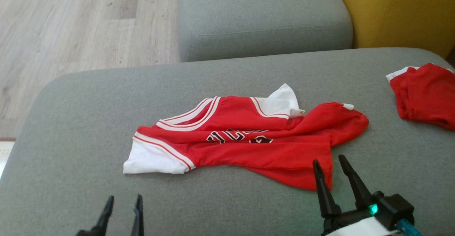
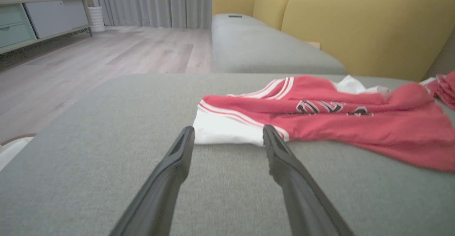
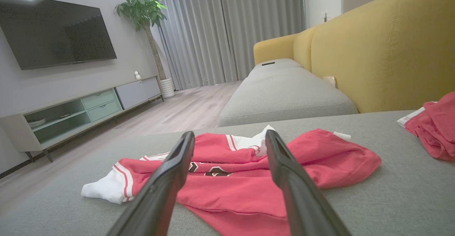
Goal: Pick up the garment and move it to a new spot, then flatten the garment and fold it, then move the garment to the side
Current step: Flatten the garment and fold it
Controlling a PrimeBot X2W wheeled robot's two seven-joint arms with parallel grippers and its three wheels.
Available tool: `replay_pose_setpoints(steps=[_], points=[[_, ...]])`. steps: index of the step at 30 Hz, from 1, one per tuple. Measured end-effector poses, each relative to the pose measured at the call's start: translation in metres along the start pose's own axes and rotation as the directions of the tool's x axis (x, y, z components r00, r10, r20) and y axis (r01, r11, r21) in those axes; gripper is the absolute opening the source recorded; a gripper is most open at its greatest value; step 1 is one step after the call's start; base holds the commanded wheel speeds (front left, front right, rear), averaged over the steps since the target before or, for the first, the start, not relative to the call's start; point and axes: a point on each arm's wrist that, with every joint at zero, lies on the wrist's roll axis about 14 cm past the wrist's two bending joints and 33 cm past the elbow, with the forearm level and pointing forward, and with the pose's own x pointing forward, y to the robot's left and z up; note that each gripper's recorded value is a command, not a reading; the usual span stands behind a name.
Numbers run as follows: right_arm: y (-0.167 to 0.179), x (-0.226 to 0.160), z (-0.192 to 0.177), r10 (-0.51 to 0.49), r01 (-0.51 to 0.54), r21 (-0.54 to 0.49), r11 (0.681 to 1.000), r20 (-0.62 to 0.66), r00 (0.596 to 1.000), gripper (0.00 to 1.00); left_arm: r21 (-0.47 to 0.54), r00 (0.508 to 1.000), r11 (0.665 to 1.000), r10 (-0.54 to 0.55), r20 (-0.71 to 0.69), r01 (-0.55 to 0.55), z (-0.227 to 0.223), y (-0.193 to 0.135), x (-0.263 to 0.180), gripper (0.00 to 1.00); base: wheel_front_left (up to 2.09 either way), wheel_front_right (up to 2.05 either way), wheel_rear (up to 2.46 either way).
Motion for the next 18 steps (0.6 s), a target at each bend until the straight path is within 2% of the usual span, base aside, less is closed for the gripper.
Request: replay_pose_setpoints(steps=[6, 13, 18], points=[[0.002, 0.004, -0.007, 0.011, -0.011, -0.010, 1.000, -0.026, 1.000, 1.00, 0.063, 0.991, 0.997, -0.046, -0.123, 0.054, -0.037, -0.005, 0.009, 1.00, 0.00, 0.00, 0.00], [0.002, 0.009, -0.019, 0.019, -0.021, -0.021, 1.000, -0.068, 0.997, 1.00, 0.097, 0.959, 0.995, -0.007, -0.283, 0.036, -0.081, 0.012, 0.036, 1.00, 0.00, 0.00, 0.00], [-0.001, 0.008, -0.024, 0.013, -0.015, -0.021, 1.000, -0.087, 0.996, 1.00, 0.075, 0.959, 0.997, 0.009, -0.285, 0.013, -0.078, 0.017, 0.061, 1.00, 0.00, 0.00, 0.00]])
